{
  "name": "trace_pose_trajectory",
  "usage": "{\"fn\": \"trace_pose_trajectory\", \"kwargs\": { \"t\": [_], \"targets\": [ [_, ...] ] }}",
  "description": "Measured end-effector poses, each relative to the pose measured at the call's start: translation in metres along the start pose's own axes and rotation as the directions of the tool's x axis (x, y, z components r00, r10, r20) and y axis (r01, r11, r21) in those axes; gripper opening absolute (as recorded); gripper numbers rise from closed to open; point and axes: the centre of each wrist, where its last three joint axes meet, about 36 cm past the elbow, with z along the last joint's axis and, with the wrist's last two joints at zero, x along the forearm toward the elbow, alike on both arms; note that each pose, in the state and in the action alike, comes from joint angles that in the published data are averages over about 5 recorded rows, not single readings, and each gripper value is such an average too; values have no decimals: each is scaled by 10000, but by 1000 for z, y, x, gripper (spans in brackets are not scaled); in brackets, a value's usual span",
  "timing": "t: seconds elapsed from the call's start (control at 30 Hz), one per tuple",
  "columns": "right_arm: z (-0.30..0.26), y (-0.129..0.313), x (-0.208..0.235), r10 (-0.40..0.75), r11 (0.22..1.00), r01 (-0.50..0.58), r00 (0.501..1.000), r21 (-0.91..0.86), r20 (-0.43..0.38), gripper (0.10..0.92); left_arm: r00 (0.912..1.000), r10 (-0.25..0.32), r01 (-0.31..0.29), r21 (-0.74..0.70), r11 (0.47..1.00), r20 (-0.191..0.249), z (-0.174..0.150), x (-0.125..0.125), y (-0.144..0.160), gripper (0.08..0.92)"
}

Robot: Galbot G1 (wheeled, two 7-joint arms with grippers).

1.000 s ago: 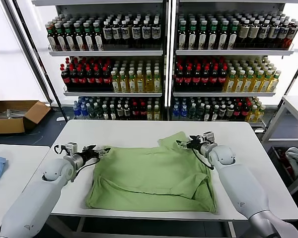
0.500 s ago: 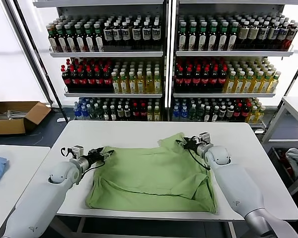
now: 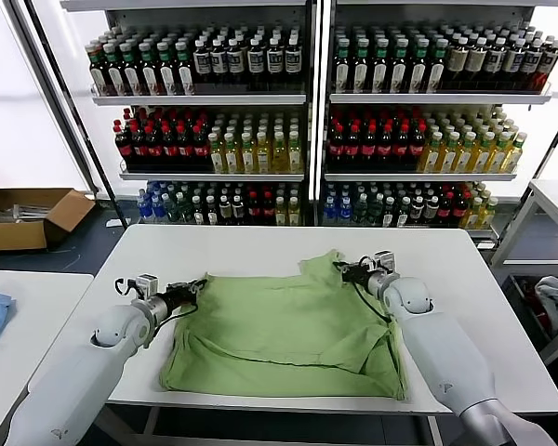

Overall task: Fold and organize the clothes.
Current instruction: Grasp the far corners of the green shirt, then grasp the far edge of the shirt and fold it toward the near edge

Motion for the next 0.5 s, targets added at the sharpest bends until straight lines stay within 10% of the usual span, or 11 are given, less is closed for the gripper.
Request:
{"fn": "trace_pose_trajectory", "kwargs": {
  "t": [0.5],
  "targets": [
    [2,22,78,-145,9970,261,9875,-724,1571,105,9919,2,15,-132,9999,1270,-11,52,-22,86]
  ]
}}
